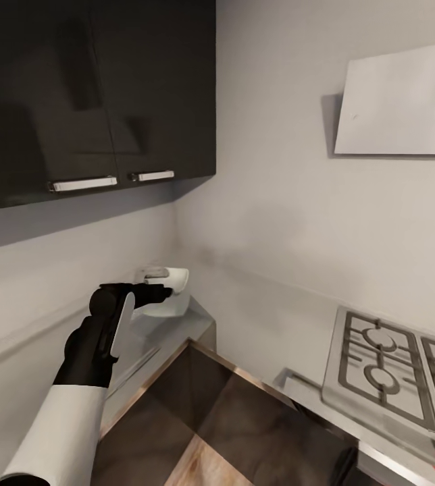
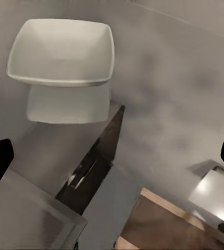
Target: In the kitchen, take the Vidalia onion out of the sink, dice it on the chopping board with the paring knife, put the diced onion into the bowl on the countertop, then place both the paring knife and the chopping board into the sink.
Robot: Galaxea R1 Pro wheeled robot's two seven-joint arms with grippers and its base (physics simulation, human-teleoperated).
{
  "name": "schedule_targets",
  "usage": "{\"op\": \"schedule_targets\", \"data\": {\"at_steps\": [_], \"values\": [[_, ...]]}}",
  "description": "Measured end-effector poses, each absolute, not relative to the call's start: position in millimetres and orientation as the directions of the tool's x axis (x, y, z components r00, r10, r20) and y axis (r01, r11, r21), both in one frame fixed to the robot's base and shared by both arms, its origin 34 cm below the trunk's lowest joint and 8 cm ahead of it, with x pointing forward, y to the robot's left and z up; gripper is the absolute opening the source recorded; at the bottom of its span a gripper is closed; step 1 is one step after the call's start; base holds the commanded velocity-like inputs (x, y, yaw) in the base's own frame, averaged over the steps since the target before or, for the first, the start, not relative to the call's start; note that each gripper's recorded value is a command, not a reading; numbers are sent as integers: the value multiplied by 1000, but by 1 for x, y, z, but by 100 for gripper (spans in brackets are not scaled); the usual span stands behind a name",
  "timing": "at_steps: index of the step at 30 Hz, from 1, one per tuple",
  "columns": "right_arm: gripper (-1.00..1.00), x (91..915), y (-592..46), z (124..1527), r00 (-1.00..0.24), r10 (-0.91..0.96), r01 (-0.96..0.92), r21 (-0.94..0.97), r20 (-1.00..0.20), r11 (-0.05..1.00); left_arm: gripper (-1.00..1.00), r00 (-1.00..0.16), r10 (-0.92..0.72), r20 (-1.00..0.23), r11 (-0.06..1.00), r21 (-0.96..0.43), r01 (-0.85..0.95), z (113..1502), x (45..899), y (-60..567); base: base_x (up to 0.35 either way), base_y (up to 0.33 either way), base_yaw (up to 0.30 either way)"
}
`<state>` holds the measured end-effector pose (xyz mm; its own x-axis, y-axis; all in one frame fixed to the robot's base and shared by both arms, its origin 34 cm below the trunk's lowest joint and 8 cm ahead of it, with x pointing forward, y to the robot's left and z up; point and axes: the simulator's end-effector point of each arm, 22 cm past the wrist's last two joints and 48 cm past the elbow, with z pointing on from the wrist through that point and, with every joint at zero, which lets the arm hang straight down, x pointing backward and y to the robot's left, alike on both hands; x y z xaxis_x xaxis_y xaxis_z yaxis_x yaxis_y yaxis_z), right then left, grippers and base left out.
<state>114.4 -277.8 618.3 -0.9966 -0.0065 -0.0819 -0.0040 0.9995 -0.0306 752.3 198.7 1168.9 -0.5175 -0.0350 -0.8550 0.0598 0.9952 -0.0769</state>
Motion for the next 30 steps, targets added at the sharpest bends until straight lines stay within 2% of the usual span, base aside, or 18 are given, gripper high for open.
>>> {"op": "schedule_targets", "data": {"at_steps": [8,15,20,30], "values": [[100,114,-278,618,-997,-6,-4,-30,-82,1000,100,-520,-35,-853,995,-77,60,1168,752,199,257,-147,135],[100,115,-278,618,-997,-7,-4,-30,-82,1000,100,-522,-35,-852,995,-77,60,1166,753,198,29,-16,13],[100,114,-278,618,-997,-6,-4,-31,-81,1000,100,-522,-35,-852,995,-77,60,1166,752,199,31,-3,137],[100,114,-277,618,-997,-7,-4,-29,-81,1000,100,-522,-35,-853,995,-77,60,1167,752,198,200,0,58]]}}
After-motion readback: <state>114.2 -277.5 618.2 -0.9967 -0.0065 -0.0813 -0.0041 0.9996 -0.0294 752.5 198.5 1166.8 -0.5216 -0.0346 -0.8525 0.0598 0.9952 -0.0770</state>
